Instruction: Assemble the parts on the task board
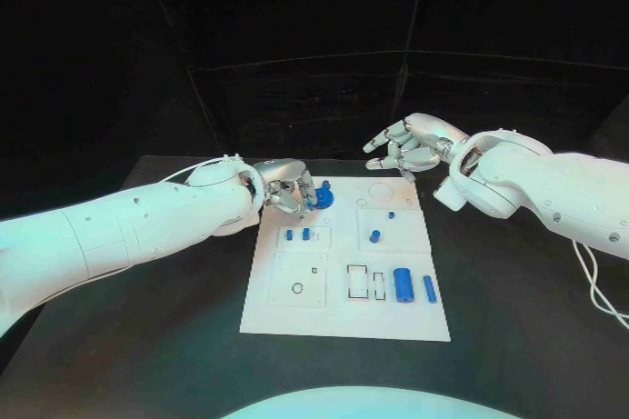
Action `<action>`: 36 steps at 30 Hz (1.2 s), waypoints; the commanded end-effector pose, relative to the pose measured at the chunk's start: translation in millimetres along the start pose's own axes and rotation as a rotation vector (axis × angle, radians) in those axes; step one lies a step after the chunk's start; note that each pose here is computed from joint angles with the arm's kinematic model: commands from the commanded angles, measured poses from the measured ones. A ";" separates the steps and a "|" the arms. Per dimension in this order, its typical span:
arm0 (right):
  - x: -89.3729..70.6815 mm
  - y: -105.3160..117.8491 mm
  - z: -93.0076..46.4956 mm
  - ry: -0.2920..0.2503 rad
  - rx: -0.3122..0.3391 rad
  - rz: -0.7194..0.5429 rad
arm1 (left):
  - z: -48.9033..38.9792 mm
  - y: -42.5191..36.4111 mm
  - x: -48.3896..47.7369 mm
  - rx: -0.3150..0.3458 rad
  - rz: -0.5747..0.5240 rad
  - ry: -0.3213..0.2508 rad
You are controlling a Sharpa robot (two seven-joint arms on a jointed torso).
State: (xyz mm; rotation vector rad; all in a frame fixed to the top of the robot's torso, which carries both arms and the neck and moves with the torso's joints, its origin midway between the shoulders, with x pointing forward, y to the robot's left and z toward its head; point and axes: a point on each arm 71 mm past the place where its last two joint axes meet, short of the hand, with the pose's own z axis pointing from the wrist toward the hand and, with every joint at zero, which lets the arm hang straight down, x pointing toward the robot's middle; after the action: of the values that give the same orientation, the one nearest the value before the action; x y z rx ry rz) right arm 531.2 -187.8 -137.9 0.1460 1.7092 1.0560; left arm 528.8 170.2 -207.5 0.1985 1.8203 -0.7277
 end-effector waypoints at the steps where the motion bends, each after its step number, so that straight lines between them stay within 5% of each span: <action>1: -1.1 0.8 -0.2 0.003 -0.010 0.001 | -3.3 6.9 -0.5 -0.026 -0.025 0.022; 15: -0.2 1.6 0.9 0.005 -0.012 0.002 | -5.1 19.9 1.4 -0.069 -0.032 0.065; 36: 1.2 3.3 1.6 0.007 -0.018 0.001 | 2.8 21.0 12.0 -0.085 -0.008 0.122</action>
State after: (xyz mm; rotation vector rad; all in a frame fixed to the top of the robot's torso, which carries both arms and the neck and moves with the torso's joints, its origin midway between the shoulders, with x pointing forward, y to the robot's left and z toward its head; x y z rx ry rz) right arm 531.1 -185.3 -138.0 0.1422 1.7096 1.0612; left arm 537.0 183.5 -225.4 0.1650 1.9410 -0.6642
